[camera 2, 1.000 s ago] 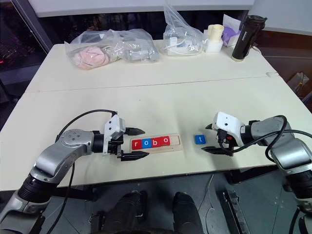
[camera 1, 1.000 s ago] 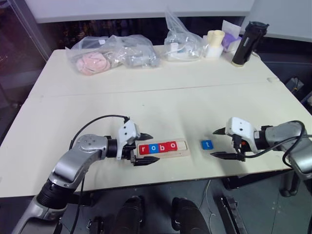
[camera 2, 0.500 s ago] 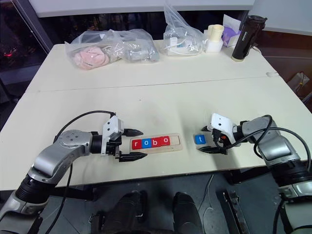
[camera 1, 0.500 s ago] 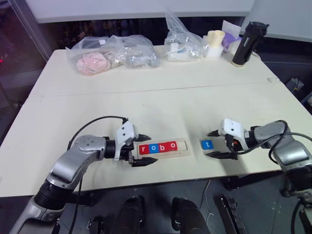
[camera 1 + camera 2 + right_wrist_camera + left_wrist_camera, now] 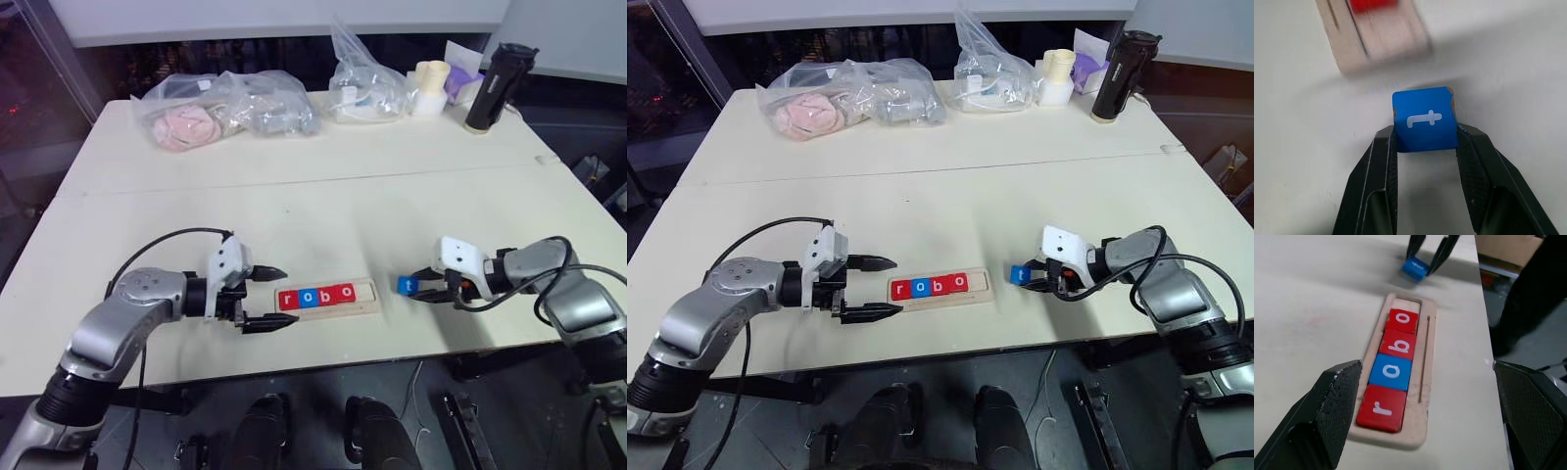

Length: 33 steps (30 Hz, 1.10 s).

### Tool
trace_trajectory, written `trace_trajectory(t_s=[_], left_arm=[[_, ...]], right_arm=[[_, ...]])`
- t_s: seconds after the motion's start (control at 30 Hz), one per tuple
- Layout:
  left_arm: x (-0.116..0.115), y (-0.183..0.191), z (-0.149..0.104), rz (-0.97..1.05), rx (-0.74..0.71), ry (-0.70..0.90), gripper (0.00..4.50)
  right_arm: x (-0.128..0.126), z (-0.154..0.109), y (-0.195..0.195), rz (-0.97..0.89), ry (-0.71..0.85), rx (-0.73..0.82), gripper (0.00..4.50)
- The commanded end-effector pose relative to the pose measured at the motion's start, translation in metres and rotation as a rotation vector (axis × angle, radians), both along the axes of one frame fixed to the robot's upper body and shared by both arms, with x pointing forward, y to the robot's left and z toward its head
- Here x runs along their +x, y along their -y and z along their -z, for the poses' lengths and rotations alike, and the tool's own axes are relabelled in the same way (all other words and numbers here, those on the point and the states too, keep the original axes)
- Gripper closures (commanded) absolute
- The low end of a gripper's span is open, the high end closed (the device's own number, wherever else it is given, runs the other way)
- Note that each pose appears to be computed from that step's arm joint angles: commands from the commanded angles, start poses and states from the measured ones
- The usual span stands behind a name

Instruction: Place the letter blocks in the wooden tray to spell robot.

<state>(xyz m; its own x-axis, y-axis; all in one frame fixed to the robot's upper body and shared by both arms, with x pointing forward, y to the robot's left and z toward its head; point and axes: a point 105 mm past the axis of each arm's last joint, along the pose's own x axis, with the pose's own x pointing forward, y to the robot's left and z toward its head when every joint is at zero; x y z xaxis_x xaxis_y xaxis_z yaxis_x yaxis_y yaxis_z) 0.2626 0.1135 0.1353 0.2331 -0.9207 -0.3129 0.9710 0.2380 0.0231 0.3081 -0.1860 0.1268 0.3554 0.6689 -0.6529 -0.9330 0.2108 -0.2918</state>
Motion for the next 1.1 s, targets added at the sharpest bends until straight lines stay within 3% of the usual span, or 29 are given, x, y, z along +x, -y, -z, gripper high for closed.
trace_trajectory(t_s=[0.03, 0.23, 1.07, 1.1], left_arm=[[-0.005, 0.003, -0.01, 0.038, -0.021, 0.034, 0.0], [-0.005, 0.008, -0.009, 0.044, -0.029, 0.037, 0.0], [-0.008, 0.01, -0.008, 0.007, -0.047, 0.036, 0.0], [-0.009, 0.01, -0.008, 0.005, -0.048, 0.037, 0.0]], right_arm=[[-0.003, -0.02, -0.026, -0.08, 0.055, 0.038, 3.39], [-0.003, -0.013, -0.044, -0.124, 0.042, 0.026, 3.39], [0.005, 0.001, -0.05, -0.148, 0.016, -0.003, 3.39], [0.005, 0.001, -0.05, -0.15, 0.016, -0.002, 2.89]])
